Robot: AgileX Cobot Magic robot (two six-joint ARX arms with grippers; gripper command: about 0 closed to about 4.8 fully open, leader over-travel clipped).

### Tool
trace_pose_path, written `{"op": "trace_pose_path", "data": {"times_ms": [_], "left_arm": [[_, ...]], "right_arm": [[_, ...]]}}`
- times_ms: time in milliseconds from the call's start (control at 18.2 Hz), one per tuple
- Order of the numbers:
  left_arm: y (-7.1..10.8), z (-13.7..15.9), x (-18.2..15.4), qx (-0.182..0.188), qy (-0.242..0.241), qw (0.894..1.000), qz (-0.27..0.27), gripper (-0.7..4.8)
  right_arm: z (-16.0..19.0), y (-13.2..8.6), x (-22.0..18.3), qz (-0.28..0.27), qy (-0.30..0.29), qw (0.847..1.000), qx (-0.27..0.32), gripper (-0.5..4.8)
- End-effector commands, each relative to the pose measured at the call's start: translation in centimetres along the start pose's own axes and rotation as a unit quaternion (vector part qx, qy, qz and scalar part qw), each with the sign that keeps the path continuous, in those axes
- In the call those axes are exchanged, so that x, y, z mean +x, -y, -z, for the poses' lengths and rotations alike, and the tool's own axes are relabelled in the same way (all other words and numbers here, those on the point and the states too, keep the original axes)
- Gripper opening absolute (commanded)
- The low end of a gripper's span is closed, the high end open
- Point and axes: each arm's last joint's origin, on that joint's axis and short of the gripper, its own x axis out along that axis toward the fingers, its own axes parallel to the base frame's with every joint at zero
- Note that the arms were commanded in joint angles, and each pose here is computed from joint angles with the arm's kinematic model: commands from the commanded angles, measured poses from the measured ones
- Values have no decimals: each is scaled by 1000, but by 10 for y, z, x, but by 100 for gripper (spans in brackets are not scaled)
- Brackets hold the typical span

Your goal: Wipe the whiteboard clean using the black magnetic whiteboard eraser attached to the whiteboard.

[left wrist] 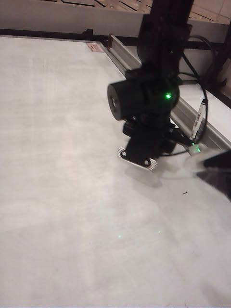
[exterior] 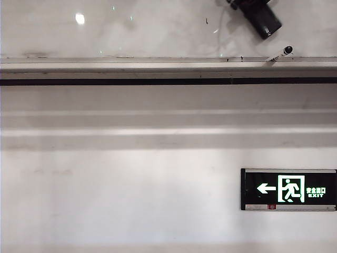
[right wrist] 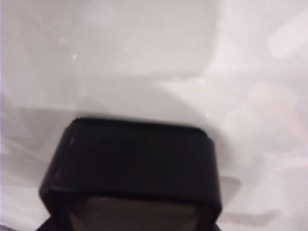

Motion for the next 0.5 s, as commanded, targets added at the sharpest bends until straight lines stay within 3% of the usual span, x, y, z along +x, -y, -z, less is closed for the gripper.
{"op": "trace_pose_path", "data": {"times_ms": [55,220,330,385,495], "left_arm": [[0,-3,-2,1,12,1000,1,-6],[0,-3,-2,0,11,1000,1,-6],[0,-3,-2,0,11,1000,1,-6],[0,-3,-2,0,11,1000,1,-6],[0,-3,-2,0,11,1000,1,-6]], "right_arm": [[-10,53,1,182,82,978,56,62],[-10,65,-3,201,93,973,64,62],[-7,62,-1,180,85,978,56,61],[-5,58,0,153,77,984,47,57],[6,43,5,43,50,997,49,38]]}}
